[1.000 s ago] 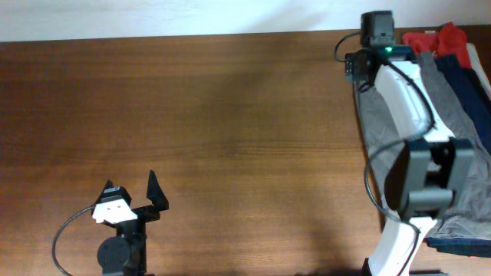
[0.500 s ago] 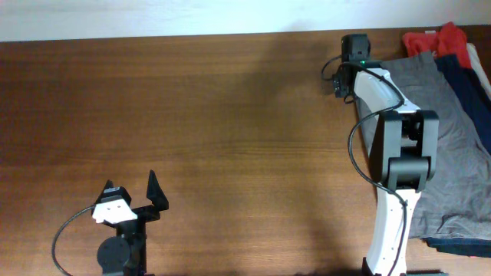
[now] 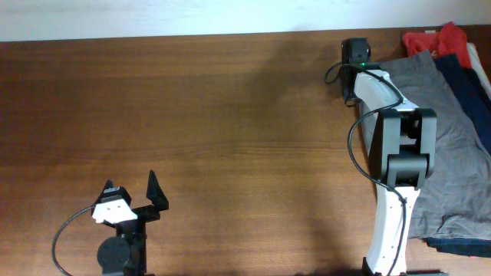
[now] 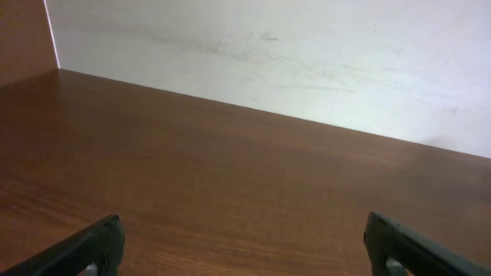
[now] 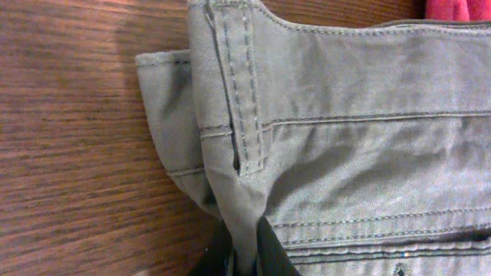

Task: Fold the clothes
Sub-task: 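Reach the right gripper to the grey shorts and grasp the top edge, then pull the grey shorts left and lay them flat mid-table, release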

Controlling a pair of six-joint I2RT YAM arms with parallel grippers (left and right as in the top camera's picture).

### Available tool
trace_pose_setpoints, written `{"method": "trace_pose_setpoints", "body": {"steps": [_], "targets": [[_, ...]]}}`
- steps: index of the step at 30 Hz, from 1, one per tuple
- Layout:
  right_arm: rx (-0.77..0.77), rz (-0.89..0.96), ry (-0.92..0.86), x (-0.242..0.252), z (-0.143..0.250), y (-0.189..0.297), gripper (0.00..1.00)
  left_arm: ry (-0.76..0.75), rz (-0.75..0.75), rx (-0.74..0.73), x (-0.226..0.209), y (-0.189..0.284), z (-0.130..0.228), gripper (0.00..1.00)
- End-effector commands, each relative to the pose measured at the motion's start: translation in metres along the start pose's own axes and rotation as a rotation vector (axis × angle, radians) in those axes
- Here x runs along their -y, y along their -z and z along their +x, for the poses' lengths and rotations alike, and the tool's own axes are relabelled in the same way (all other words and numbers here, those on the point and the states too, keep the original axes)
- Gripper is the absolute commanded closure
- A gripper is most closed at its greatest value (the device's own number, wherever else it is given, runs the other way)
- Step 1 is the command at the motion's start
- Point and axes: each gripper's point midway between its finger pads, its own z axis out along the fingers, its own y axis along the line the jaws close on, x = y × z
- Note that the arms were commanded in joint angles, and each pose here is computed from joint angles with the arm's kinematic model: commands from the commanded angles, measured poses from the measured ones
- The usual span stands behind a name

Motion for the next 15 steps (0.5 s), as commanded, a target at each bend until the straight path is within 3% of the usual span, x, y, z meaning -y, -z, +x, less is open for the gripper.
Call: {"method": "trace_pose_setpoints", "body": {"steps": [1,15], "targets": [[0.057,0.040,-0.109,0.028,-0.022,0.026,0.96,0.002,-0.004,0.004,-0.001,0.000,0.000,0.01],[0.292,0.056,-0.323,0.118,-0.071,0.168,0.96,0.002,-0.003,0.005,-0.001,0.000,0.000,0.01]]}}
